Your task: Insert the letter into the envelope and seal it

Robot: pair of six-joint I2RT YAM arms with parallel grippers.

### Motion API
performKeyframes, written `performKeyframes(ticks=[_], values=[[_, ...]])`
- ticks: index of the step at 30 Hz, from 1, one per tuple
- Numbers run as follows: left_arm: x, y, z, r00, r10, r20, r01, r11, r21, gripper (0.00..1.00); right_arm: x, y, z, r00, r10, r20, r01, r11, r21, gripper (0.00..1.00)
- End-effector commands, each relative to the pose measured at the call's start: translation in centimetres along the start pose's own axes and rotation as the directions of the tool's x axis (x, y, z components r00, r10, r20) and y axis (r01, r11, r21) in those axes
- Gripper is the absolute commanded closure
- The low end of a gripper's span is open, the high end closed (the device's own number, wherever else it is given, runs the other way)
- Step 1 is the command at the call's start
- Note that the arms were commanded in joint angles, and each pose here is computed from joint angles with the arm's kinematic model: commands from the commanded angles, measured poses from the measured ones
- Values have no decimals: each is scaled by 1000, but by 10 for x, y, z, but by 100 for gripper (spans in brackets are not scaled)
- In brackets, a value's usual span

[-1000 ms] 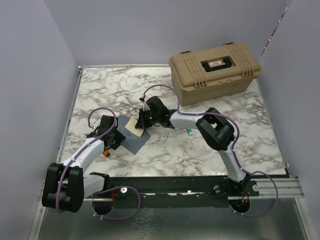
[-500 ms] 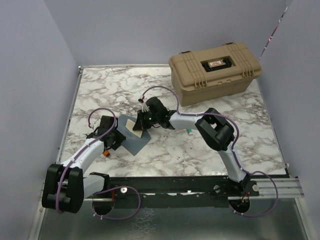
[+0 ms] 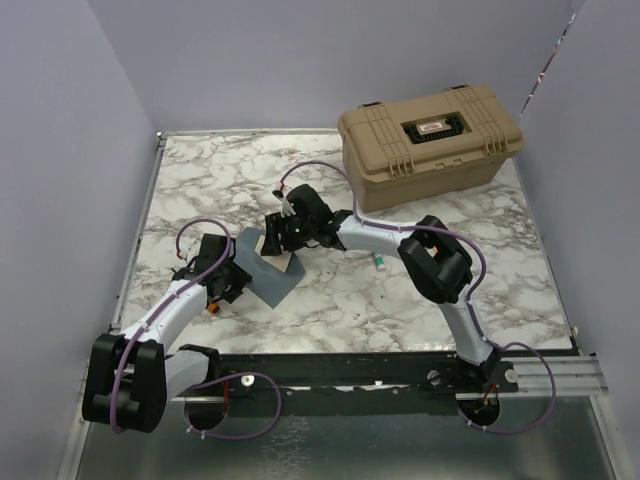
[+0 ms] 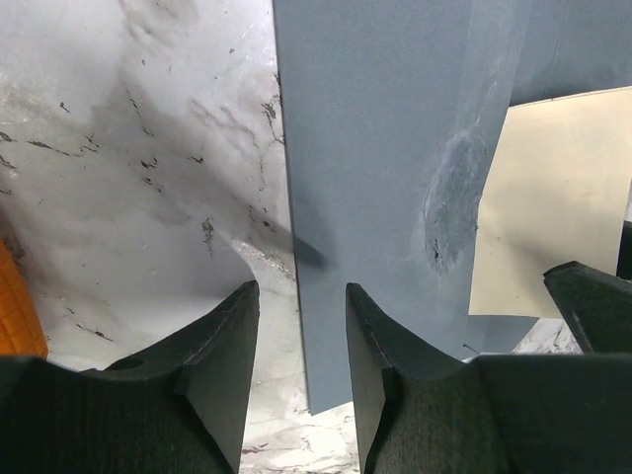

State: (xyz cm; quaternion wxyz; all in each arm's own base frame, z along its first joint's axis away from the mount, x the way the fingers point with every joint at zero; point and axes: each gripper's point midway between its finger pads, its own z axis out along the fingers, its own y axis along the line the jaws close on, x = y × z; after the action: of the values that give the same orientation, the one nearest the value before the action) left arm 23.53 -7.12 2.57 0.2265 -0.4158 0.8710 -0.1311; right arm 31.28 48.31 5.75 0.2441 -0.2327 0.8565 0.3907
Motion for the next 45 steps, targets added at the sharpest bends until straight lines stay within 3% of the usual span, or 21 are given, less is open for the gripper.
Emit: performKeyframes(ticks=[1,5,11,15,20,24,28,30,35,39,43,45], values=[[6,5,-1,1000,4,-28,-5,1000,-11,58,3,-4,-6,998,-41,-46,44,997,60,39],[6,0,-3,999,17,-36,-16,1000,10,58,8,-8,-7,997,-26,-75,32,996,81,46],[18,-14,1,989,85,-124,-77,995,68,63,23,-3,-7,993,19,-115,-15,999,41,82],[27,-15,6,979,102,-177,-89,993,82,68,27,10,-3,994,66,-89,-71,996,-54,88],[23,-20,3,982,110,-153,-94,990,103,68,28,15,-3,990,128,-62,-133,987,-91,89],[15,-18,0,990,91,-104,-81,992,94,67,18,10,-14,993,115,4,-114,993,-41,83],[9,-11,-3,995,84,-60,-79,994,72,63,-1,12,-25,996,69,49,-68,997,-27,53],[8,-10,-5,994,92,-52,-88,994,71,60,-8,12,-31,997,52,65,-50,998,-28,44],[10,-8,-7,992,110,-57,-106,992,75,56,-13,10,-34,997,62,44,-60,998,-36,40],[8,-8,-7,991,125,-55,-121,990,67,54,-6,1,-29,997,76,16,-75,997,-25,55],[8,-7,-7,989,134,-60,-130,990,60,53,1,-8,-21,996,93,-11,-93,995,-25,85],[11,-6,-5,988,131,-75,-127,990,58,53,4,-12,-21,995,97,-14,-97,995,-24,93]])
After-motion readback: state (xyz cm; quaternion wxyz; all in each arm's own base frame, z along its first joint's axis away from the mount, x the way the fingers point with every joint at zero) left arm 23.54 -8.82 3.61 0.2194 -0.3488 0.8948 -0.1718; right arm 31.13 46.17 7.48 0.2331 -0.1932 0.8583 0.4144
